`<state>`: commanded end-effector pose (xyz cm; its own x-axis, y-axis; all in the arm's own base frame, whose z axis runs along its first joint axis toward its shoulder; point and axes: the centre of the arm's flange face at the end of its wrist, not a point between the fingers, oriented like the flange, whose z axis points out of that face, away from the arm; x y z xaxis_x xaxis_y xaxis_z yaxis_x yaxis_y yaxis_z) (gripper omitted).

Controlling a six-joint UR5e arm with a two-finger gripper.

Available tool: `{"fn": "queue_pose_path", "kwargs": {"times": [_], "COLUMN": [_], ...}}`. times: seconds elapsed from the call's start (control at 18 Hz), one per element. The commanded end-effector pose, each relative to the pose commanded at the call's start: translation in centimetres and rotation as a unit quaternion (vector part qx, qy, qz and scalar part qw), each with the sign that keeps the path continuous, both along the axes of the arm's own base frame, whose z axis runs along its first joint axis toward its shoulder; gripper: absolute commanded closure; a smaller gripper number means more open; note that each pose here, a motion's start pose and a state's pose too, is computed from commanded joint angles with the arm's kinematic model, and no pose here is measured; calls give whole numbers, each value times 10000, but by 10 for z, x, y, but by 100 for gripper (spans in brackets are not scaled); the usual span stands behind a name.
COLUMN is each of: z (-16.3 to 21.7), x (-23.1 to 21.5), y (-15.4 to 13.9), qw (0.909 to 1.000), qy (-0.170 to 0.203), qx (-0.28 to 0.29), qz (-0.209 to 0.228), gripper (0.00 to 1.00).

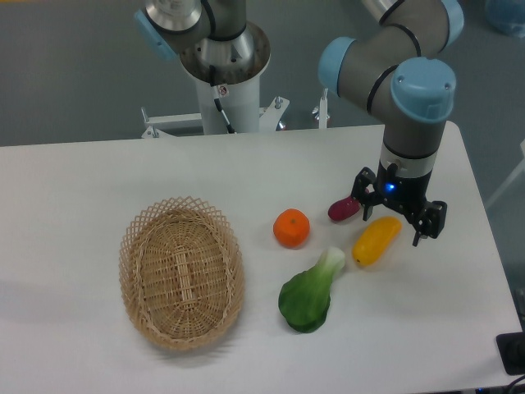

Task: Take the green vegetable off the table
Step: 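Move the open gripper over toward the green bok choy stem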

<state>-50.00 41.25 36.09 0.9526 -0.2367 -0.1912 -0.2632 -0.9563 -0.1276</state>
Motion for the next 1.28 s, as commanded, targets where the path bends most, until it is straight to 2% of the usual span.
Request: {"fn": "queue_pose_path", "kwargs": {"times": [0.56,0.72,1.0,1.17,1.28], "z": [-26,-44,-82,-107,-109], "x": [12,13,20,31,34], "y": [2,5,13,14,14], "qw": [9997,9993,9993,9981,9979], "qy": [-221,-340,-270,-474,-506], "qx": [-87,-159,-259,-395,-398], "qz": [27,-1,-64,6,90], "gripper": [0,0,0,0,0]}}
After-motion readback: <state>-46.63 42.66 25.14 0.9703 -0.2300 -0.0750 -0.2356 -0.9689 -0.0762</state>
